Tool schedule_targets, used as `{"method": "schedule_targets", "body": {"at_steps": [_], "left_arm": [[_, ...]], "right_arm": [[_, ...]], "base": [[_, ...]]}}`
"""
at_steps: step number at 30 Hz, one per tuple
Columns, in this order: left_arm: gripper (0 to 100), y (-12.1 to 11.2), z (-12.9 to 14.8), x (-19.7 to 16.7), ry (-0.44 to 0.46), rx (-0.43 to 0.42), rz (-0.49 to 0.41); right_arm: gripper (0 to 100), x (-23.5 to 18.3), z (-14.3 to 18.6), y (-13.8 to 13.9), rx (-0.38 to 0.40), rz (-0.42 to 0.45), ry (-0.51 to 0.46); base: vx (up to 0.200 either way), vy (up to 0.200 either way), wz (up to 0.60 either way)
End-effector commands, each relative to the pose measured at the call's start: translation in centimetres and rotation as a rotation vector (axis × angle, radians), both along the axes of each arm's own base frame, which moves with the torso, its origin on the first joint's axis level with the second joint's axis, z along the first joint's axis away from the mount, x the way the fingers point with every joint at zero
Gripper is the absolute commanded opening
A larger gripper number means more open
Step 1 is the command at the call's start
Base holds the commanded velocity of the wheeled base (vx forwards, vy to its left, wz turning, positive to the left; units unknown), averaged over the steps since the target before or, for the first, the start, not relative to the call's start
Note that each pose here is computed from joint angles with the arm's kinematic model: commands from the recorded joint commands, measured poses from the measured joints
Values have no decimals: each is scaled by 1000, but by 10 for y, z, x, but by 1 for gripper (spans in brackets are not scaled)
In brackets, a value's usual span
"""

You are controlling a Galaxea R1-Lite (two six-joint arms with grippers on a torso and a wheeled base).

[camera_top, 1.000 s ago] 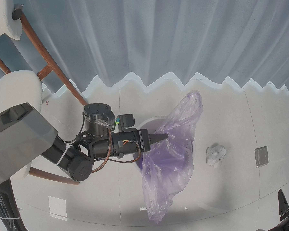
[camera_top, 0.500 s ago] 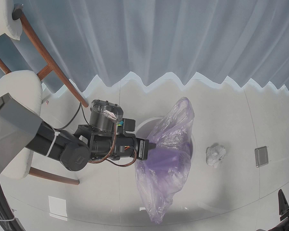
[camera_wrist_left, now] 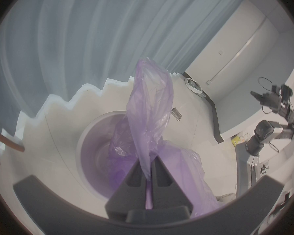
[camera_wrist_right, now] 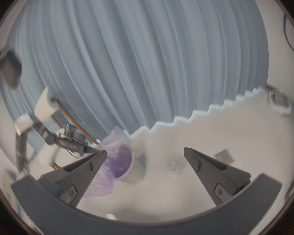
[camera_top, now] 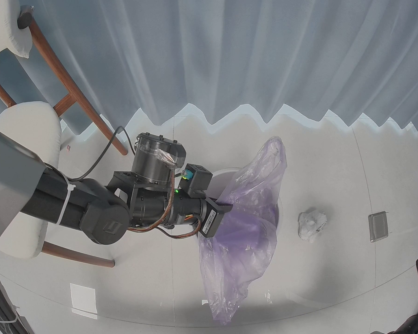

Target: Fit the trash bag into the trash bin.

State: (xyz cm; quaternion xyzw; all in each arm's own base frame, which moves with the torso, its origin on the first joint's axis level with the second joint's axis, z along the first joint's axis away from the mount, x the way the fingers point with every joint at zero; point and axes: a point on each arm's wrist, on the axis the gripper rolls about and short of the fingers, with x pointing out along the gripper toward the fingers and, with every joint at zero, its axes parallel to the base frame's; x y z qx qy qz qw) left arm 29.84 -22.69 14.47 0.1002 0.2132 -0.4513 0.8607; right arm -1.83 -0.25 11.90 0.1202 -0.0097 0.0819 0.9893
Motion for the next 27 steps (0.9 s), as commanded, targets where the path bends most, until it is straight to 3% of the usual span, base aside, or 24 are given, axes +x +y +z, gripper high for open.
{"method": "schedule_targets", "body": {"at_steps": [1, 3, 5, 8, 12, 15, 23, 27], "left_arm": [[0, -8, -1, -10, -83, 67, -100], [0, -10, 0, -11, -89, 65, -114], [0, -15, -2, -17, -85, 54, -160], [0, -17, -5, -18, -101, 43, -171], [0, -16, -8, -21, -92, 45, -171], [0, -13, -9, -25, -79, 49, -165], [0, -7, -4, -27, -96, 33, -142], [0, -7, -3, -31, -98, 35, -125]], "right_arm": [[100, 47, 50, 14, 301, 207, 300], [100, 56, 57, 18, 299, 231, 328], [100, 72, 70, 27, 299, 311, 388], [100, 97, 75, 39, 340, 397, 517], [100, 137, 75, 56, 440, 391, 697], [100, 168, 78, 68, 476, 351, 769], [100, 220, 86, 99, 437, 359, 826], [100, 239, 86, 116, 294, 339, 826]], "base": [[0, 0, 0], [0, 0, 0], [0, 0, 0], [0, 0, 0], [0, 0, 0], [0, 0, 0], [0, 0, 0], [0, 0, 0]]}}
